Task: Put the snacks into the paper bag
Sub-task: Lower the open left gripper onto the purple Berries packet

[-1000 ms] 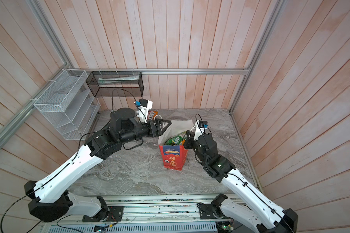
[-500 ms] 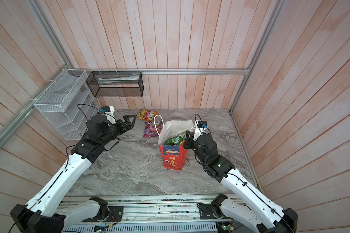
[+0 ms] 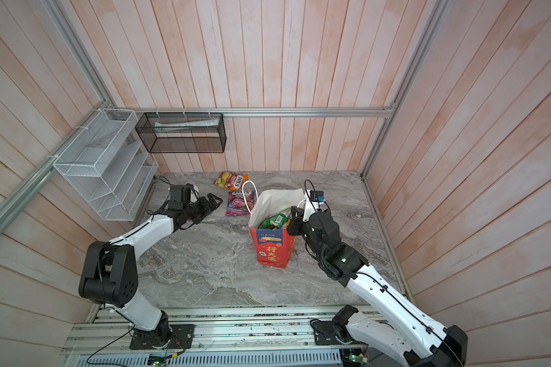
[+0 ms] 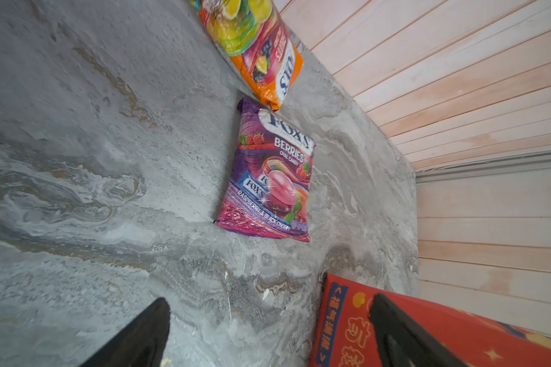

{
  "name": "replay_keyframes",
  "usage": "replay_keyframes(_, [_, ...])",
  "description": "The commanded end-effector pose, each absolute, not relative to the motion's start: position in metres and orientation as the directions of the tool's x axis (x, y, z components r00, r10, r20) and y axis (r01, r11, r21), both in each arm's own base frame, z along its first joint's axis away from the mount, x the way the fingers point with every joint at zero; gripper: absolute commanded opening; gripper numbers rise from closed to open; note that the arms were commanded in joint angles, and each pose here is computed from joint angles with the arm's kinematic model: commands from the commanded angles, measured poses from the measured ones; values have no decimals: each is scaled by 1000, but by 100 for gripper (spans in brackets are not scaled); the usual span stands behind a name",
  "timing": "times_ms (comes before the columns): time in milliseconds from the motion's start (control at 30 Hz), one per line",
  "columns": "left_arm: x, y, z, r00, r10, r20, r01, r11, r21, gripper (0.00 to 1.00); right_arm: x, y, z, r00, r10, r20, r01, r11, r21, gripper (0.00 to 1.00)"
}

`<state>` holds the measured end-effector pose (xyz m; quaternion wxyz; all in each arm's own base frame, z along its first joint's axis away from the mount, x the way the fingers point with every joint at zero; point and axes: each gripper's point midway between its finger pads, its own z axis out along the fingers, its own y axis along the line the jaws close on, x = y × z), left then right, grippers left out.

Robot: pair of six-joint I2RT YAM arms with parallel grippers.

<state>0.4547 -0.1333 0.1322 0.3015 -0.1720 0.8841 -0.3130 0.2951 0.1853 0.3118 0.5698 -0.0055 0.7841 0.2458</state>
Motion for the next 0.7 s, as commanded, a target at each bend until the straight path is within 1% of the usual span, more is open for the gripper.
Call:
replay_keyframes(0, [473,-145,125,-773,-467,-430,-69,735,-675,99,296,187,324,-325,275,-905,-299,878,374,0])
replay_keyframes(300, [499,-169,78,-833,-383,-398,-70,788,-612,98,296,190,322,-327,267,-907,-300,880,367,0])
replay_keyframes(667, [519,-173,42,-852,-376,-364,-108,806,-582,98,299,192,318,-331,254,-909,-294,887,355,0])
